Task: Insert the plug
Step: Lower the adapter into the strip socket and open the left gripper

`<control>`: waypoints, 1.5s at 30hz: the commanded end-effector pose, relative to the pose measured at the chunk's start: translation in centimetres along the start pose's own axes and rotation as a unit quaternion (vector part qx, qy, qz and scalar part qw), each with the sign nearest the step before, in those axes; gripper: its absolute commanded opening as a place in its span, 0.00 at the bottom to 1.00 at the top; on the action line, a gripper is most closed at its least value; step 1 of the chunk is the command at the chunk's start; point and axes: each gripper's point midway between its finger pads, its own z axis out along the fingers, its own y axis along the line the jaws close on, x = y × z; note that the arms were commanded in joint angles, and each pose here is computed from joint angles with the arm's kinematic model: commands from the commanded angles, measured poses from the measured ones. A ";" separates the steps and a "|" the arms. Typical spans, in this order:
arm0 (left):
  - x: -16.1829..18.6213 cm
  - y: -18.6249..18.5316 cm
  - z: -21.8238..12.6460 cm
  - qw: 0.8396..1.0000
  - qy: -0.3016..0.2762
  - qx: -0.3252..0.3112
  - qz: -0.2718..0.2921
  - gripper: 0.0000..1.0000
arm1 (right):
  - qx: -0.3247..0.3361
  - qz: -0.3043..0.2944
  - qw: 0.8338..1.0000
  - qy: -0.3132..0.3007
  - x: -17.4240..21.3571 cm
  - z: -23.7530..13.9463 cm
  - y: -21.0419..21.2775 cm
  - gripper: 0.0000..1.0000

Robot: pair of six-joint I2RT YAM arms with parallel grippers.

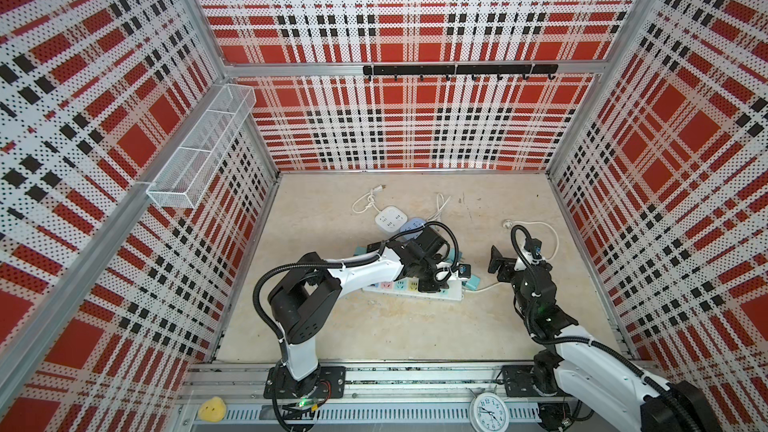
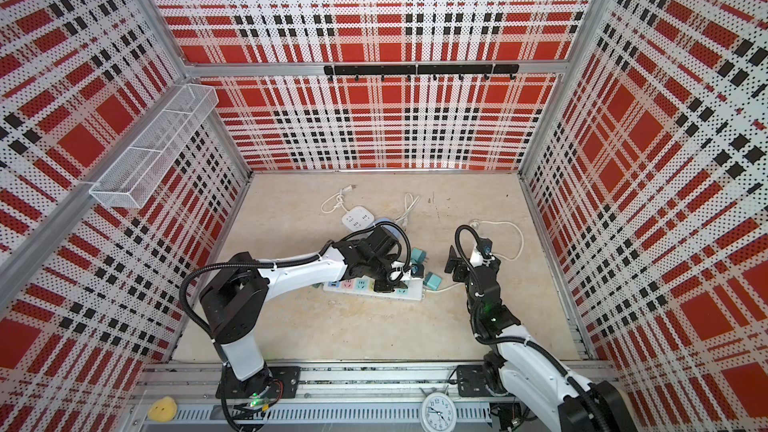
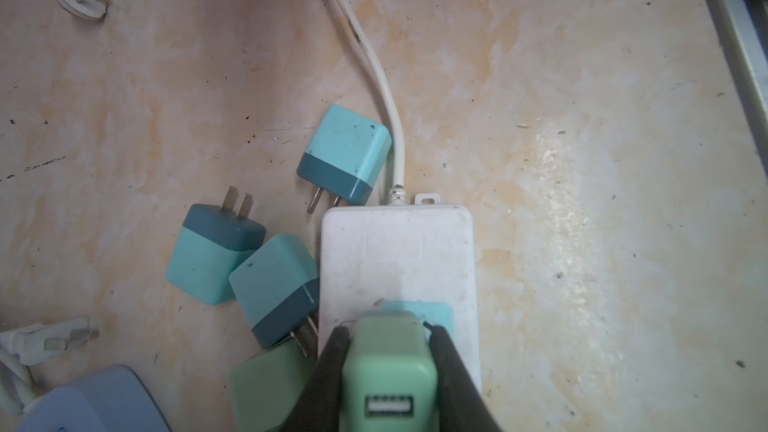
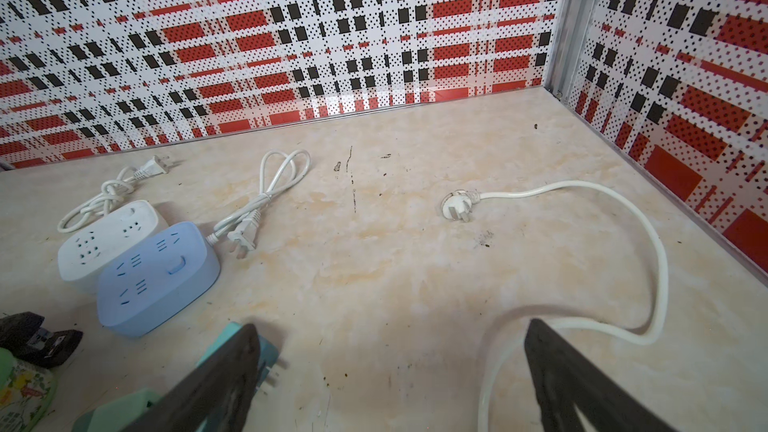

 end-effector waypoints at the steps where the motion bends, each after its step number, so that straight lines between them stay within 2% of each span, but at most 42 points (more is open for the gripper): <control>1: 0.0 -0.7 0.2 1.000 -0.001 0.024 0.009 0.00 | -0.008 0.014 0.999 -0.029 -2.1 0.1 0.6 1.00; 19: 1.0 -0.1 1.4 0.999 0.013 0.036 -0.018 0.00 | -0.008 0.012 1.000 -0.024 -2.0 0.4 0.7 1.00; 29: 2.4 0.9 1.7 0.996 0.010 0.045 -0.079 0.00 | -0.007 0.011 1.000 -0.020 -1.9 0.5 0.7 1.00; 45: 3.6 0.8 2.3 0.995 0.038 0.037 -0.089 0.00 | -0.010 0.007 1.000 -0.015 -1.8 0.9 1.0 1.00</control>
